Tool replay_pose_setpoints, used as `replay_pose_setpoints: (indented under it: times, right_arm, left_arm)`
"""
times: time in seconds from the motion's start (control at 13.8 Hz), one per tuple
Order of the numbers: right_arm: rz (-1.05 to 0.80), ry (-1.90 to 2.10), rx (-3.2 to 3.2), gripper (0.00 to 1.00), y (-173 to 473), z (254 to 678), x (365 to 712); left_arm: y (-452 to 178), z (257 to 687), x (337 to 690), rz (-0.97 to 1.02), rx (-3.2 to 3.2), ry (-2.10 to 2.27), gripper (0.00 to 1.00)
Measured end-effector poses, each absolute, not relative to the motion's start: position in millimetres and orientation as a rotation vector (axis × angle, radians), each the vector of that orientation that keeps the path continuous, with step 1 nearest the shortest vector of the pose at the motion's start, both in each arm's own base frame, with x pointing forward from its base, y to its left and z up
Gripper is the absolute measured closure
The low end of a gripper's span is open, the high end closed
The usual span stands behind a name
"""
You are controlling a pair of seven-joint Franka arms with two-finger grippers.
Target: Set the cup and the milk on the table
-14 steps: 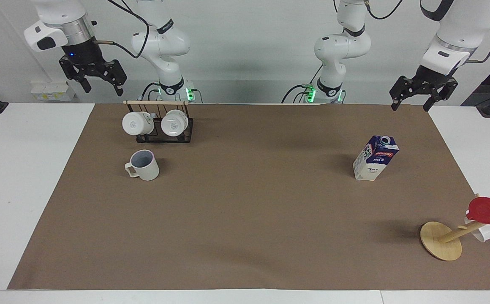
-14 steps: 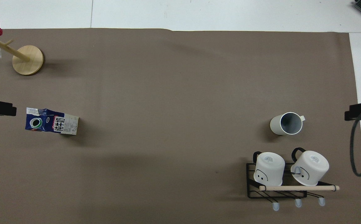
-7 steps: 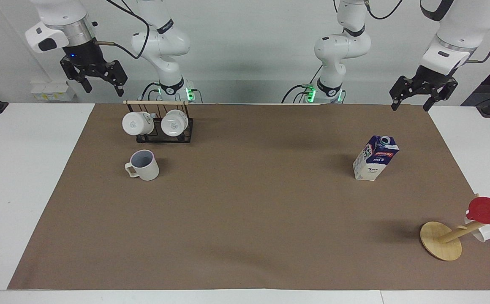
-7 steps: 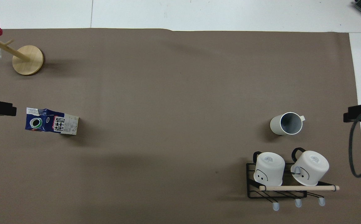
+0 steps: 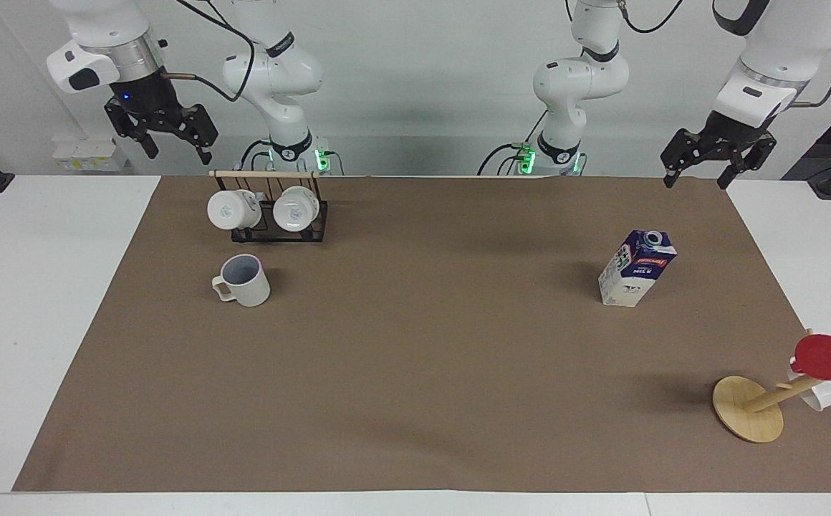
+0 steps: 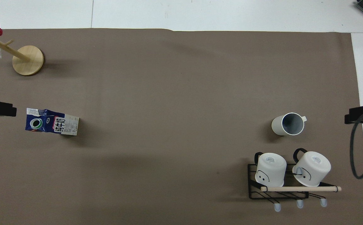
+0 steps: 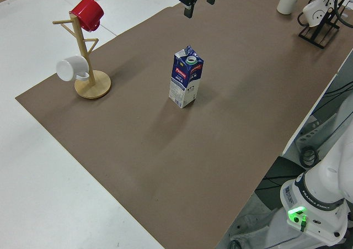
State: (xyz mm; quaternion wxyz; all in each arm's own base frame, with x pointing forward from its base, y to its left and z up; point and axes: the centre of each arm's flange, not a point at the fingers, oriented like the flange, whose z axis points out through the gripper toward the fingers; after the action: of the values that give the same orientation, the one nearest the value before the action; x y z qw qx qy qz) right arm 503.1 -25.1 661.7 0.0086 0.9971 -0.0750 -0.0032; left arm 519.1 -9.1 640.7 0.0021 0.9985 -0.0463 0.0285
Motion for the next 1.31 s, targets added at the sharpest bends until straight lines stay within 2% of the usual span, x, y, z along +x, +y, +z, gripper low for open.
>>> replay_pose_setpoints:
  times: [0.51, 1.02, 1.31]
  right_arm:
    - [-0.018, -0.261, 3.113, 0.00, -25.8, 652.5, 505.0]
    - [0.071, -0.288, 3.112, 0.00, -35.0, 600.5, 527.1]
    - [0.014, -0.285, 3.110, 0.00, -34.9, 538.4, 535.3]
  left_arm:
    - [-9.1, 640.7, 519.1, 0.089, 3.133, -0.145, 0.00]
    - [-9.1, 640.7, 519.1, 0.089, 3.133, -0.145, 0.00]
    - [-9.1, 640.7, 519.1, 0.089, 3.133, -0.145, 0.00]
